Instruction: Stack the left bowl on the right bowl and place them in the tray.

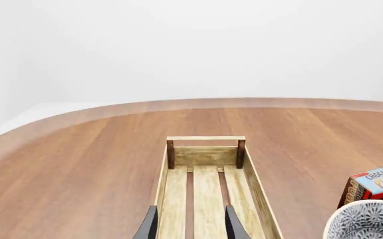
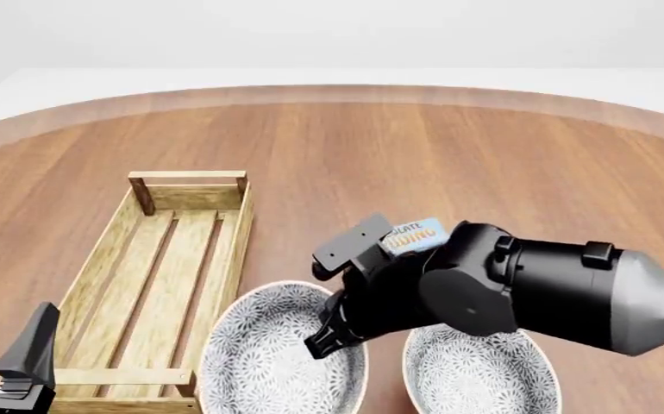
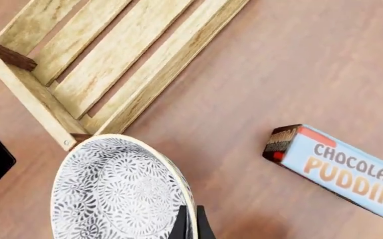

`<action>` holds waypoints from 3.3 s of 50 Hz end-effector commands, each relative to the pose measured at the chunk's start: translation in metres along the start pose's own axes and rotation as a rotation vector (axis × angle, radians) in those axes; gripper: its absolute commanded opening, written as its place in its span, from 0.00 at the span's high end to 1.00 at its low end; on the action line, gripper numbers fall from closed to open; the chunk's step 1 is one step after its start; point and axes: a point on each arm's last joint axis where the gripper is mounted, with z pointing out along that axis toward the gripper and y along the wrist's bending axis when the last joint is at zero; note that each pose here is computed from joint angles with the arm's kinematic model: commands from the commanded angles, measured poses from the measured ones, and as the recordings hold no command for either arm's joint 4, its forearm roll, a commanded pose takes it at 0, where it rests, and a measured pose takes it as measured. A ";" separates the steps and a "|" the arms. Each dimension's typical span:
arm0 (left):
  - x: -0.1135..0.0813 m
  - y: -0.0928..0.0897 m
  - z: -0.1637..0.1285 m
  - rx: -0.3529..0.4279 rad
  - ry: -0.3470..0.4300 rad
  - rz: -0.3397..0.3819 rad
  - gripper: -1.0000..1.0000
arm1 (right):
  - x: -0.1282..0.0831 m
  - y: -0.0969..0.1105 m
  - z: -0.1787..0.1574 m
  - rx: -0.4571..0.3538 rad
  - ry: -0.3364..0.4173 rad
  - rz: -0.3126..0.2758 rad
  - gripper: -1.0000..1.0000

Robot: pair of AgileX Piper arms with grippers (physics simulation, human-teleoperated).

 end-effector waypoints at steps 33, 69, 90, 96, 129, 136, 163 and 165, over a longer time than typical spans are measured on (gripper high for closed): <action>0.000 0.000 0.000 0.000 0.000 0.000 0.00 | -0.040 -0.049 -0.163 0.134 -0.246 0.009 1.00; 0.000 0.000 0.000 0.000 0.000 0.000 0.00 | 0.057 -0.062 -0.207 0.213 -0.336 0.257 1.00; 0.000 0.000 0.000 0.000 0.000 0.000 0.00 | 0.109 -0.061 -0.203 0.226 -0.395 0.397 1.00; 0.000 0.000 0.000 0.000 0.000 0.000 0.00 | 0.121 -0.060 -0.196 0.221 -0.408 0.428 1.00; 0.000 0.000 0.000 0.000 0.000 0.000 0.00 | 0.162 -0.075 -0.146 0.283 -0.401 0.562 1.00; 0.000 0.000 0.000 0.000 0.000 0.000 0.00 | 0.163 -0.079 -0.138 0.291 -0.399 0.577 1.00; 0.000 0.000 0.000 0.000 0.000 0.000 0.00 | 0.185 -0.082 -0.119 0.305 -0.398 0.645 1.00; 0.000 0.000 0.000 0.000 0.000 0.000 0.00 | 0.186 -0.082 -0.118 0.306 -0.397 0.646 1.00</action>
